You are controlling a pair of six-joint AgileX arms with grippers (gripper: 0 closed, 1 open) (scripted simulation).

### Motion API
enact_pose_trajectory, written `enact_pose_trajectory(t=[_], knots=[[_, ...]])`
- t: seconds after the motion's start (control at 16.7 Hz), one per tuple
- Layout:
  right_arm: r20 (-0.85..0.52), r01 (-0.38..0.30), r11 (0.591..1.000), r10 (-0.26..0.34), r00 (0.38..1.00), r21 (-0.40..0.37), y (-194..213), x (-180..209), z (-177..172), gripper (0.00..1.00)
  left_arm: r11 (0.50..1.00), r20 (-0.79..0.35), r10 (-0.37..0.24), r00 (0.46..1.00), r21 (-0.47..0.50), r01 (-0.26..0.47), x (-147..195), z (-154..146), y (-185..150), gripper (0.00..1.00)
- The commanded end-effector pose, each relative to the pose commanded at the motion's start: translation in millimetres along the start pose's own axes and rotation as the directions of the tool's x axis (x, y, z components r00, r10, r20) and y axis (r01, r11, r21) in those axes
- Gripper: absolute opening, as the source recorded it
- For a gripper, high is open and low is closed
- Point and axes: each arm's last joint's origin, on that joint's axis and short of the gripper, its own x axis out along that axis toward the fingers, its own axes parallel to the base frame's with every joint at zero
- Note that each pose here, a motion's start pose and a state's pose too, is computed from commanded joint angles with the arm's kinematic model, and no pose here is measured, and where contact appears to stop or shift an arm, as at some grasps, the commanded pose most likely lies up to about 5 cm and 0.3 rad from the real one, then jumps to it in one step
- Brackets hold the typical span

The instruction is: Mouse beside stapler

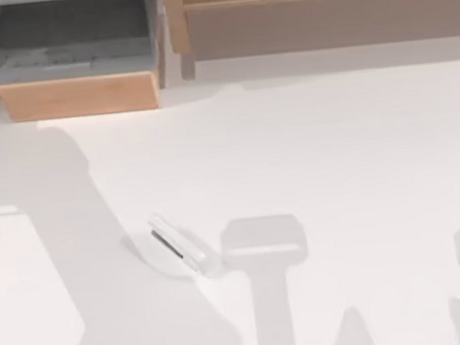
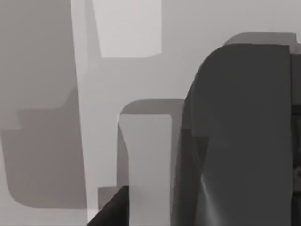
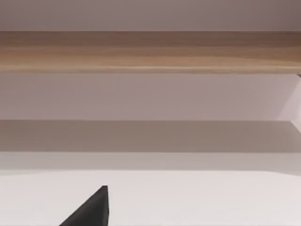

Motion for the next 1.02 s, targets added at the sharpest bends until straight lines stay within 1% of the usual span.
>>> enact_pose_trajectory(t=[0.54,0.6,1.02], knots=[[0.0,0.0,1.0,0.0,1.0,0.0,0.0,0.0,0.0,1.0,1.0,0.0,0.0,1.0,0.0,0.0,0.0,0.0,0.0,0.02],[0.0,0.0,1.0,0.0,1.0,0.0,0.0,0.0,0.0,1.0,1.0,0.0,0.0,1.0,0.0,0.0,0.0,0.0,0.0,0.0],[0.0,0.0,1.0,0.0,1.0,0.0,0.0,0.0,0.0,1.0,1.0,0.0,0.0,1.0,0.0,0.0,0.0,0.0,0.0,0.0]])
